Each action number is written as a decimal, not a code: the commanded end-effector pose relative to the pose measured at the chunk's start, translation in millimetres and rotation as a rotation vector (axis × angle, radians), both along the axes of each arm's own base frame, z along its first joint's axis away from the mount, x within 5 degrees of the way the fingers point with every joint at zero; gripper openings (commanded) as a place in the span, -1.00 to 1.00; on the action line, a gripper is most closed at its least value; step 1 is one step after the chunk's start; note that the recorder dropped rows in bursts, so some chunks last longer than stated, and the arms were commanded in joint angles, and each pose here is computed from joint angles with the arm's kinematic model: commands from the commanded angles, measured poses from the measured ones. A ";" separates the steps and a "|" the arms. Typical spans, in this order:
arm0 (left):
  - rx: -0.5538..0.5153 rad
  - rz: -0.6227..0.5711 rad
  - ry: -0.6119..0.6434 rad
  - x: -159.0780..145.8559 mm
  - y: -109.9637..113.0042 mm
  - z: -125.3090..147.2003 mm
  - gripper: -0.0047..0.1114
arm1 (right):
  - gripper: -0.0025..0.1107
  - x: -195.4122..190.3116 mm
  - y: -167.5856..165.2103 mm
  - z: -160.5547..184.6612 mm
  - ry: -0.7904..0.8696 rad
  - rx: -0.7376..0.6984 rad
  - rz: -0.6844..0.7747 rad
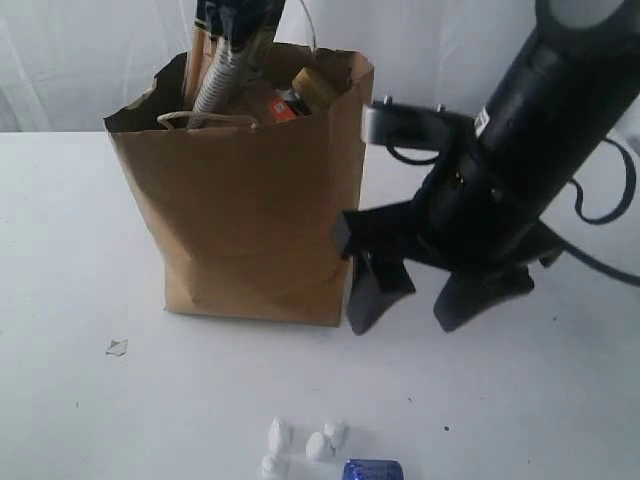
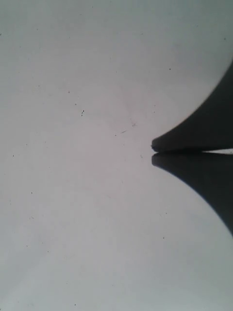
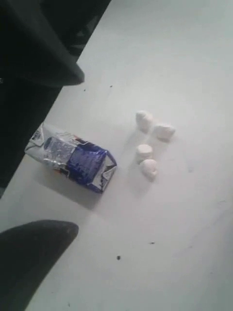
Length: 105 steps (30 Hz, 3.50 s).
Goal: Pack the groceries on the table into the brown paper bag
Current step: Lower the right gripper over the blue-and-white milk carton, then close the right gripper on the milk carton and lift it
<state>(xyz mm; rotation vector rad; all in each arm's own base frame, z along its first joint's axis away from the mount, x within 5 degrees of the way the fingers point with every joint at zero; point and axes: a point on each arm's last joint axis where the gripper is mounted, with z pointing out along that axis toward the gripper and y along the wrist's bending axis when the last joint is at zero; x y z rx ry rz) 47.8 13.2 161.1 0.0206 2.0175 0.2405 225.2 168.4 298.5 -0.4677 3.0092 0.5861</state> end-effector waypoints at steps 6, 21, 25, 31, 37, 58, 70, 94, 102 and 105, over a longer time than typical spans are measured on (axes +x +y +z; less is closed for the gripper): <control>-0.005 -0.006 0.003 -0.2 -0.5 -1.5 -0.92 | 0.29 -34.8 20.3 -33.5 0.071 -0.063 0.115; -0.005 -0.006 0.003 -0.2 -0.5 -1.5 -0.92 | 0.29 -39.5 56.8 -83.1 -0.086 -0.122 0.038; -0.005 -0.006 0.003 -0.2 -0.5 -1.5 -0.92 | 0.29 -37.7 54.7 -96.6 -0.052 -0.204 0.044; -0.005 -0.006 0.003 -0.2 -0.5 -1.5 -0.92 | 0.29 -39.3 54.4 -113.5 -0.017 -0.224 0.012; -0.005 -0.006 0.003 -0.2 -0.5 -1.5 -0.92 | 0.29 -42.4 52.0 -122.2 -0.013 -0.210 -0.011; -0.005 -0.006 0.003 -0.2 -0.5 -1.5 -0.92 | -0.28 -54.9 42.5 -150.5 0.058 -0.223 -0.066; -0.005 -0.006 0.003 -0.2 -0.5 -1.5 -0.92 | -0.28 -51.8 28.0 -124.3 -0.086 -0.264 0.026; -0.005 -0.006 0.003 -0.2 -0.5 -1.5 -0.92 | -0.77 -36.9 4.6 -88.6 -0.227 -0.228 -0.021; -0.005 -0.006 0.003 -0.2 -0.5 -1.5 -0.92 | -0.91 -38.1 -1.4 -86.1 -0.222 -0.284 0.001; -0.005 -0.006 0.003 -0.2 -0.5 -1.5 -0.92 | -0.91 -34.7 -6.4 -76.2 -0.236 -0.282 -0.020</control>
